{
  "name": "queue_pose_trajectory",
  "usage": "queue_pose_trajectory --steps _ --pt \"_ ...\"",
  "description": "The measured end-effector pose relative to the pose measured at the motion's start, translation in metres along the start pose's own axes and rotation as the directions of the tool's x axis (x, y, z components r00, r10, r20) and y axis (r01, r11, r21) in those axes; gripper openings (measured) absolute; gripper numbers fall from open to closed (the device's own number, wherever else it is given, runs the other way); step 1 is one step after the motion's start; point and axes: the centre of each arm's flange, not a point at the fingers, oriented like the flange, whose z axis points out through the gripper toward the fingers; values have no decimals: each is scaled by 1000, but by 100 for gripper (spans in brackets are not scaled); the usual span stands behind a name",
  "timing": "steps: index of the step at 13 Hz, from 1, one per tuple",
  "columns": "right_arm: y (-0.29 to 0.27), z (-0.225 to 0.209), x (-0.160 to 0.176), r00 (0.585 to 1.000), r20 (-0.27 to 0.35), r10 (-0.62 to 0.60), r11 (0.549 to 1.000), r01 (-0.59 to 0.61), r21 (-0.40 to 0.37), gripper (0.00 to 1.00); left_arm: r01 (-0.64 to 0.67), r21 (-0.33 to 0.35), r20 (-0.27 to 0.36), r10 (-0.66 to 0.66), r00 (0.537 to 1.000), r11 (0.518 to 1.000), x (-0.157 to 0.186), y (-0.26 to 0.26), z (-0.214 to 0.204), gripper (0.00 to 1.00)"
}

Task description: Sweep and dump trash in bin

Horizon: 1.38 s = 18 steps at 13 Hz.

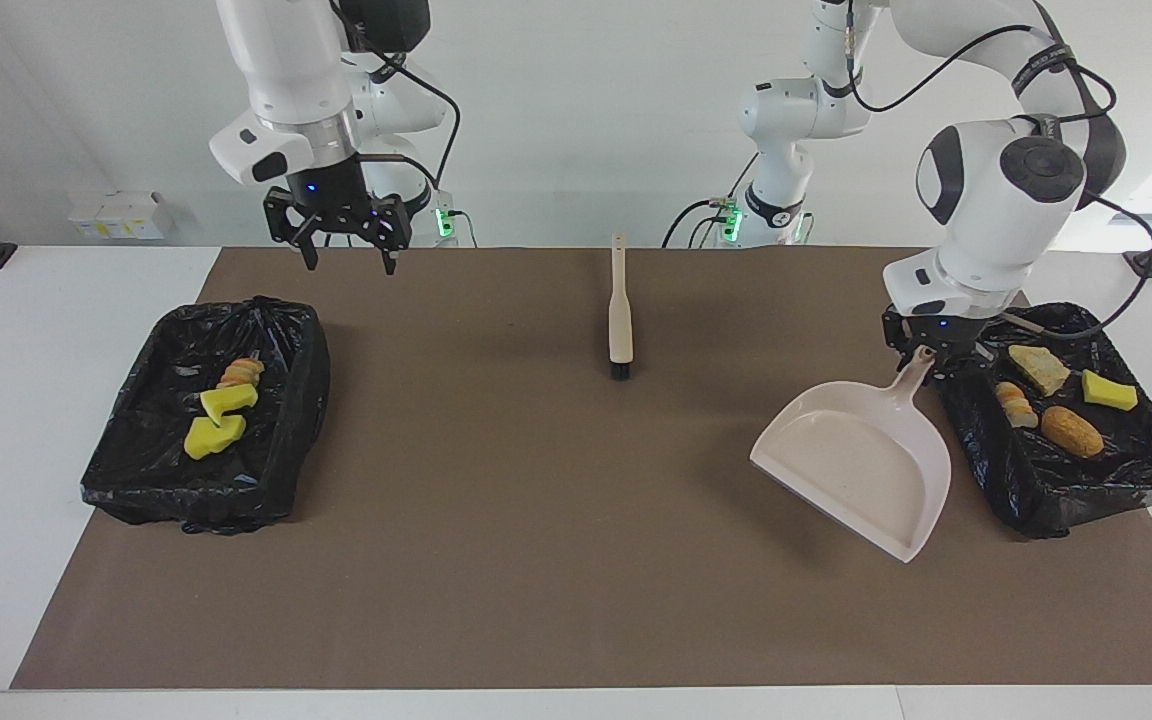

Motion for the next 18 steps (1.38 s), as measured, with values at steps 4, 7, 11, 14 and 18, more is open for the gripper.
queue_pose_trajectory --steps 4,7,11,14,18 --pt "63 -7 -17 1000 12 5 1000 -5 11 100 115 -52 -48 -118 992 992 49 106 22 33" --pt "63 -5 -20 1000 18 3 1000 -4 13 100 233 -97 -46 -238 970 968 72 180 32 33" --pt "61 -2 -20 1000 25 2 1000 -2 24 100 378 -121 -30 -384 923 918 91 243 52 33" --pt "56 1 -23 999 55 -5 998 2 57 100 430 -128 -27 -437 899 894 103 255 61 33" --pt "54 1 -24 998 59 -9 998 5 62 100 481 -120 -37 -489 872 868 98 224 30 57"
